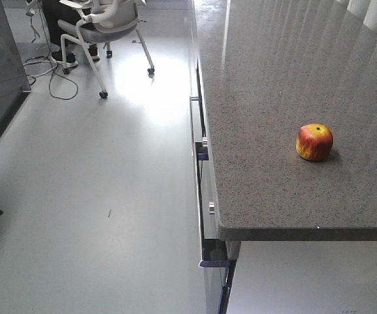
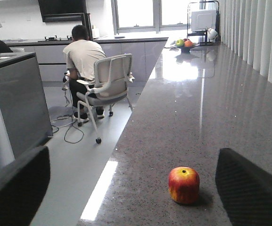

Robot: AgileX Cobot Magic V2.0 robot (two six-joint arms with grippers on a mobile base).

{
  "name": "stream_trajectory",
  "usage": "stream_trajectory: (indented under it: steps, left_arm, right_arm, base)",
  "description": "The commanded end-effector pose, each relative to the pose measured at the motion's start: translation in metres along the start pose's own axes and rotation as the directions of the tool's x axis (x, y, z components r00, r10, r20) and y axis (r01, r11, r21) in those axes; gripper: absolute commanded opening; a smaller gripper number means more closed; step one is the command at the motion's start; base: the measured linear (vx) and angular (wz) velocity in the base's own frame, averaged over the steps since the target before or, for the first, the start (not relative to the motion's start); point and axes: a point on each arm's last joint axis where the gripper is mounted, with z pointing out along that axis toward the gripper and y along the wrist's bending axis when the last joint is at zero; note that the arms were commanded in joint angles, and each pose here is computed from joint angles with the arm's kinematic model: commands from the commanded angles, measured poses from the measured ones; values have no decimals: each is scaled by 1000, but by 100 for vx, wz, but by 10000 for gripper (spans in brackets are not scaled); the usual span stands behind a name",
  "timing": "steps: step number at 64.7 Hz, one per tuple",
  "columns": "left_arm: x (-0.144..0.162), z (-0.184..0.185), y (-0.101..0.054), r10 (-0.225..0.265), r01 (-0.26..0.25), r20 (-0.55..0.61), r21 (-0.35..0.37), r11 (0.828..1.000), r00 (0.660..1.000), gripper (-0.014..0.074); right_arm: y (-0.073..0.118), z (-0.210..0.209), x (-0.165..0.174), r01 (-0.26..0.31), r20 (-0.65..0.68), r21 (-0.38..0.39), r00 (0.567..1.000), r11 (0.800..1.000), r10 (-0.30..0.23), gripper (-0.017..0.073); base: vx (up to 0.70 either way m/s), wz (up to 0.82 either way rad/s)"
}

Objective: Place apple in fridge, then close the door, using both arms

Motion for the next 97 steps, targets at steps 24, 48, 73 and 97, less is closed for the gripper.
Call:
stream_trajectory:
  steps: [24, 48, 73, 97]
  left_arm:
    - [-13, -3, 0, -12, 12, 106, 2, 1000, 994, -6]
    - [-13, -3, 0, -12, 12, 106, 2, 1000, 994, -6]
    - [-13, -3, 0, -12, 12, 106, 2, 1000, 994, -6]
    - [-13, -3, 0, -12, 12, 106, 2, 1000, 994, -6]
  right_arm:
    - [-7, 90, -86, 71, -8, 23, 997, 997, -71, 689]
    - [-24, 219, -74, 20, -203, 48, 979, 999, -10, 671]
    - [-41, 292, -26, -4, -354, 125, 934, 992, 48, 659]
    - [-52, 330, 26, 21, -469, 171, 881, 985, 63, 650]
  base:
    - [0, 0]
    - [0, 0]
    - [0, 0]
    - [0, 0]
